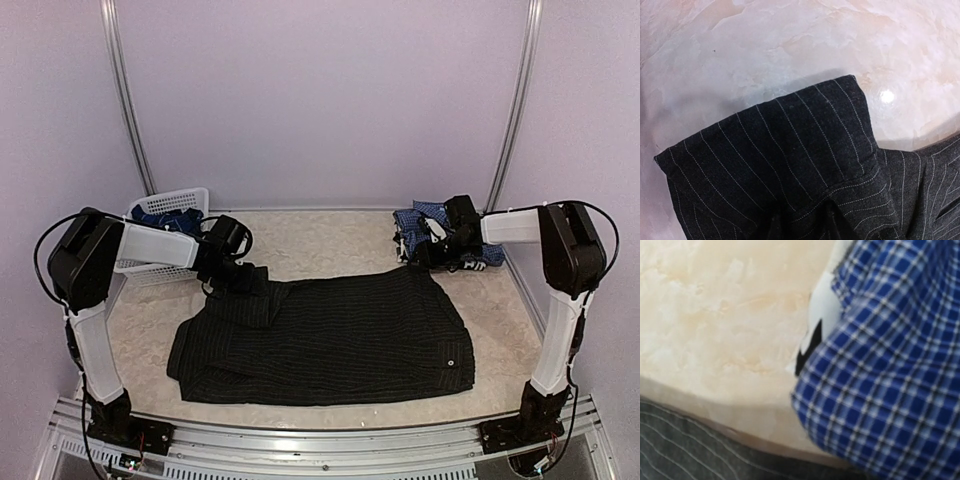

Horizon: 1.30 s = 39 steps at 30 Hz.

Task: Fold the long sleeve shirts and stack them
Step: Adjust the sleeve of the 1/3-folded shirt.

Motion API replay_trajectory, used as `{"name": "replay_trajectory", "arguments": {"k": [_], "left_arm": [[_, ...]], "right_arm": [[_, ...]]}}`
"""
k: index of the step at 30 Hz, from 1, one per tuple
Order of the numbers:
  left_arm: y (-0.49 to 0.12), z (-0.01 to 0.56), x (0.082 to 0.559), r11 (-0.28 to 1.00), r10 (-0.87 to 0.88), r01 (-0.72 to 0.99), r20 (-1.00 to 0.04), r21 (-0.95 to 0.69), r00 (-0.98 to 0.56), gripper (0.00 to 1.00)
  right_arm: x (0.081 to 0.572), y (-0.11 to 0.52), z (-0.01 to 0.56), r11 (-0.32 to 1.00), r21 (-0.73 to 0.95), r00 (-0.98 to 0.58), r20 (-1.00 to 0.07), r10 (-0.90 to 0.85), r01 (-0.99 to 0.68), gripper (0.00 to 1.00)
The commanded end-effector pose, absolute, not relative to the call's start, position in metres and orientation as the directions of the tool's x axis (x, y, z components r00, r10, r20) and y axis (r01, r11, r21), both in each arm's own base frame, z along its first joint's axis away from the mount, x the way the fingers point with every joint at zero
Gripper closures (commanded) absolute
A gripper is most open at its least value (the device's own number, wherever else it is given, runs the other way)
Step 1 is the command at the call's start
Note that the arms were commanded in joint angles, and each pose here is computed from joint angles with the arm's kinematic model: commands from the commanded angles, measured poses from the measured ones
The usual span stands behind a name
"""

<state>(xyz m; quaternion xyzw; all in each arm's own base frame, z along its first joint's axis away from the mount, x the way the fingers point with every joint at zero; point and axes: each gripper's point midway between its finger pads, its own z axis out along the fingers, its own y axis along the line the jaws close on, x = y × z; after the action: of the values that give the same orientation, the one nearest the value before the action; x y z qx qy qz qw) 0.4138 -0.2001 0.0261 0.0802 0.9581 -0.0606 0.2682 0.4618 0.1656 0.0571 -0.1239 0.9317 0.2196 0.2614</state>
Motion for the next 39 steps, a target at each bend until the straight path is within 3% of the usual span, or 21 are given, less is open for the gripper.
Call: {"name": "replay_trajectory", "arguments": {"k": [1, 10, 19, 30, 39], "left_arm": [[-0.203, 0.029, 0.408, 0.977, 0.122, 0.195, -0.528, -0.084, -0.840, 0.79], [-0.206, 0.055, 0.419, 0.974, 0.125, 0.210, -0.578, -0.082, -0.807, 1.00], [-0.212, 0.071, 0.418, 0.964, 0.121, 0.239, -0.604, -0.118, -0.787, 1.00], [-0.227, 0.124, 0.397, 0.907, 0.037, 0.307, -0.672, -0.287, -0.739, 1.00], [-0.229, 0.122, 0.374, 0.888, 0.046, 0.324, -0.638, -0.326, -0.769, 1.00]], "right_arm": [[0.459, 0.168, 0.049, 0.866, 0.356, -0.838, -0.531, -0.121, -0.351, 0.49], [0.455, 0.167, 0.045, 0.868, 0.356, -0.844, -0.523, -0.122, -0.346, 0.50], [0.456, 0.164, 0.055, 0.873, 0.341, -0.833, -0.539, -0.122, -0.348, 0.50], [0.457, 0.161, 0.060, 0.882, 0.319, -0.823, -0.554, -0.124, -0.348, 0.50], [0.457, 0.166, 0.076, 0.865, 0.328, -0.797, -0.591, -0.126, -0.380, 0.47]]}}
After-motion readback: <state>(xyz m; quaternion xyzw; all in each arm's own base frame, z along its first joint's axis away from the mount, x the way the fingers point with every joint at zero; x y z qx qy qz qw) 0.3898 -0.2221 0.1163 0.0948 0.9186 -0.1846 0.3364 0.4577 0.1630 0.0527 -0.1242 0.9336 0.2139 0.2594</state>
